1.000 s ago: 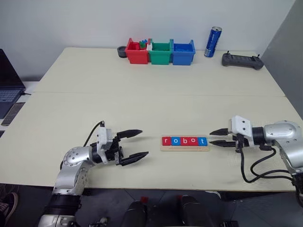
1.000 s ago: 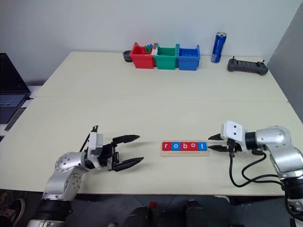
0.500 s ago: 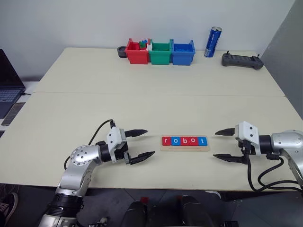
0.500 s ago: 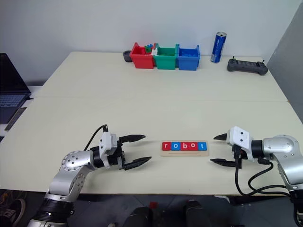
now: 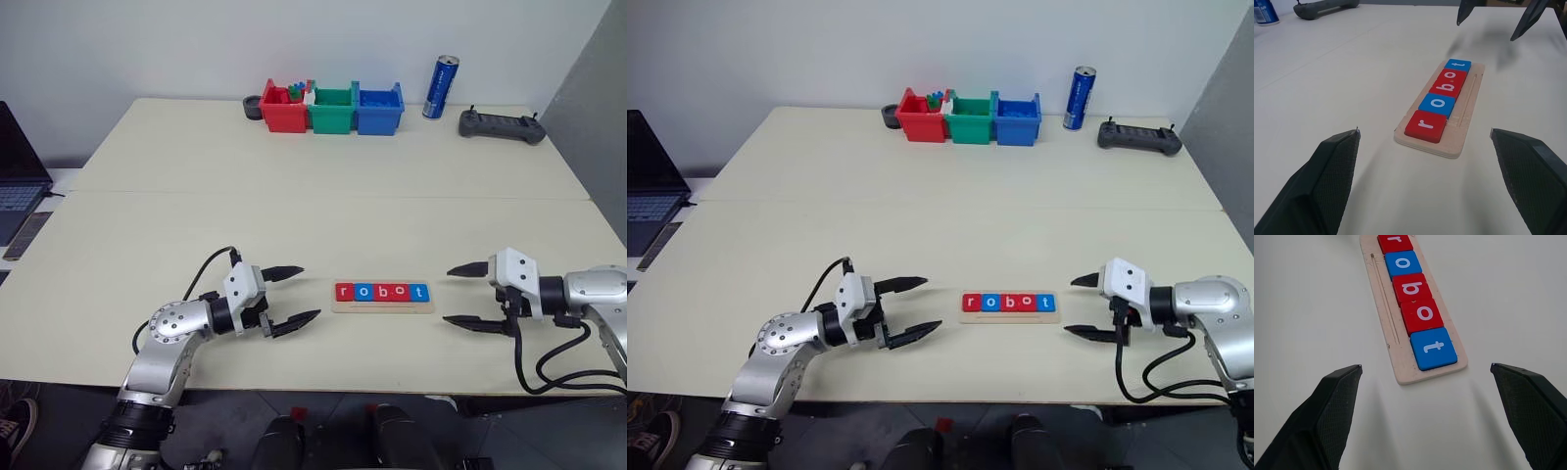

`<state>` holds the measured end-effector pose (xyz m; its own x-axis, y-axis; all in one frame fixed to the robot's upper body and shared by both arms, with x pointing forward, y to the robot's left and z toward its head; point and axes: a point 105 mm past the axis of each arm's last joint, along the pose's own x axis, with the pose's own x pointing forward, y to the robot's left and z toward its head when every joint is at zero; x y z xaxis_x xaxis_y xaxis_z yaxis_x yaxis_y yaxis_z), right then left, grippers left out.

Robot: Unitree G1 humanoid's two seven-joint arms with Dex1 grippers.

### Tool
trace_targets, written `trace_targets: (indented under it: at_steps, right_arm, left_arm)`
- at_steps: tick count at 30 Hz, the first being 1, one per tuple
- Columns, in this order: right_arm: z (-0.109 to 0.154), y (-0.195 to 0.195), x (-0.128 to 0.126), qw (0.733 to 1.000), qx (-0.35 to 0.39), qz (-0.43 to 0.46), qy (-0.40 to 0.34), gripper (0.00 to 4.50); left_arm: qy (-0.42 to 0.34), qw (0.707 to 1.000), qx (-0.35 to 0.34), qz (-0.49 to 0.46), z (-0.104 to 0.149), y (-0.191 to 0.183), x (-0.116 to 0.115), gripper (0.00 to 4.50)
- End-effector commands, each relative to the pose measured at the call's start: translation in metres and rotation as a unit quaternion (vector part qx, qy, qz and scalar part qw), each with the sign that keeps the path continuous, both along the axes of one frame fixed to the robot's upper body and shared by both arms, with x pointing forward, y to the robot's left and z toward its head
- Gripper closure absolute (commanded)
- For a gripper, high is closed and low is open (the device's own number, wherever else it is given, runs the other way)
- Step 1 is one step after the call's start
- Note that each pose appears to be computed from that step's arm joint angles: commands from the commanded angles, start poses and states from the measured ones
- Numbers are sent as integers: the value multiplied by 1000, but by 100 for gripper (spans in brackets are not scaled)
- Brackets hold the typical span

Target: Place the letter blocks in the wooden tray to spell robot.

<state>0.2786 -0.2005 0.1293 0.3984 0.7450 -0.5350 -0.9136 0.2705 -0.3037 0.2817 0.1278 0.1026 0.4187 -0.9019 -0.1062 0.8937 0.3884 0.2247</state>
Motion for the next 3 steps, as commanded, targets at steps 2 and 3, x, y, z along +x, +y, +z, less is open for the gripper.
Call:
trace_targets:
  at_steps: [2, 3]
  right_arm:
    - [10, 2, 2, 1000, 1, 9, -19, 2]
    - [10, 2, 2, 1000, 1, 10, -19, 2]
  left_arm:
    - [-20, 1000, -12, -20, 10, -5, -2, 0]
    - [-18, 1000, -11, -23, 10, -5, -2, 0]
